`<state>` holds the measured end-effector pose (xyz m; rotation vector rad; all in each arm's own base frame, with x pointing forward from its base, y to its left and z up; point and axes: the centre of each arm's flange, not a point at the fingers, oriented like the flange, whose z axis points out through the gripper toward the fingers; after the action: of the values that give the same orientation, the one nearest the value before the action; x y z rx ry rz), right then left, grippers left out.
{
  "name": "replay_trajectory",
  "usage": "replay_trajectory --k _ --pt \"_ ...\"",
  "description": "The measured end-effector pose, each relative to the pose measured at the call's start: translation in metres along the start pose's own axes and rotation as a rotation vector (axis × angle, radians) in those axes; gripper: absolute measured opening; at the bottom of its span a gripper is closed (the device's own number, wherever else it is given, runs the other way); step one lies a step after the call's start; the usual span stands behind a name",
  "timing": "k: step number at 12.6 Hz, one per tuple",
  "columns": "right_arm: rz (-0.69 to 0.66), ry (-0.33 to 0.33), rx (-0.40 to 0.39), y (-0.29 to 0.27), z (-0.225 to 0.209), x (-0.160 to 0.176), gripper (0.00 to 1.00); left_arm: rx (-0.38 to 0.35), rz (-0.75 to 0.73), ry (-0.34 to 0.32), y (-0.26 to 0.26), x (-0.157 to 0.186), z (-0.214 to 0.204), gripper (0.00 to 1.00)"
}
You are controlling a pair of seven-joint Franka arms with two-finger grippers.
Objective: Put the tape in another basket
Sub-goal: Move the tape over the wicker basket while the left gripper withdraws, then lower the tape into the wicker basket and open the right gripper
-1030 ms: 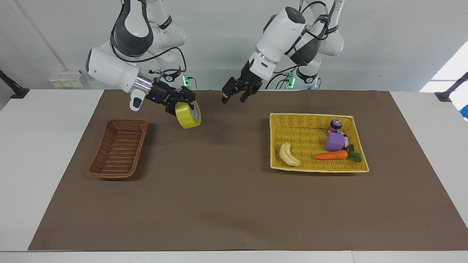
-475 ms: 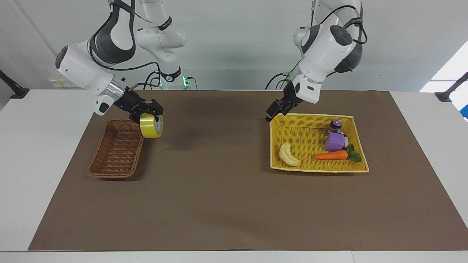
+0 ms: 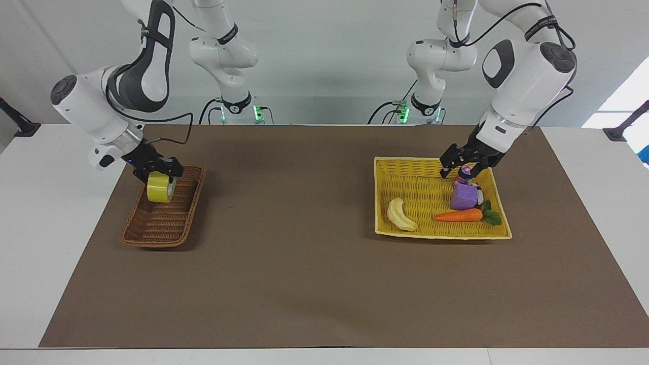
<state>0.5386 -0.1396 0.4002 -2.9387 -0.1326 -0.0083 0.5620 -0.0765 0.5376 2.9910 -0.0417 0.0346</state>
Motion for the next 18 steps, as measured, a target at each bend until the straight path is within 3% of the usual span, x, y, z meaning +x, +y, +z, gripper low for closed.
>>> replay_trajectory --k 4,8,10,11,16,18 --pt "-0.180 -0.065 -0.199 0.004 0.020 0.012 0.00 0.108 0.143 -0.055 -0.023 -0.006 -0.043 1.00" --pt "-0.242 -0.075 -0.229 -0.018 0.023 0.021 0.00 0.175 0.157 -0.109 -0.022 -0.013 -0.081 1.00" --pt "-0.257 -0.081 -0.240 -0.023 0.024 0.022 0.07 0.174 0.148 -0.109 -0.023 -0.012 -0.081 1.00" --pt "-0.260 -0.082 -0.242 -0.024 0.024 0.022 0.15 0.171 0.125 -0.111 -0.026 -0.011 -0.079 1.00" --pt "-0.250 -0.085 -0.244 -0.021 0.036 0.022 0.23 0.167 0.074 -0.100 -0.033 -0.010 -0.081 1.00" --pt "-0.230 -0.087 -0.243 -0.022 0.038 0.021 0.43 0.167 0.074 -0.096 -0.032 -0.009 -0.083 1.00"
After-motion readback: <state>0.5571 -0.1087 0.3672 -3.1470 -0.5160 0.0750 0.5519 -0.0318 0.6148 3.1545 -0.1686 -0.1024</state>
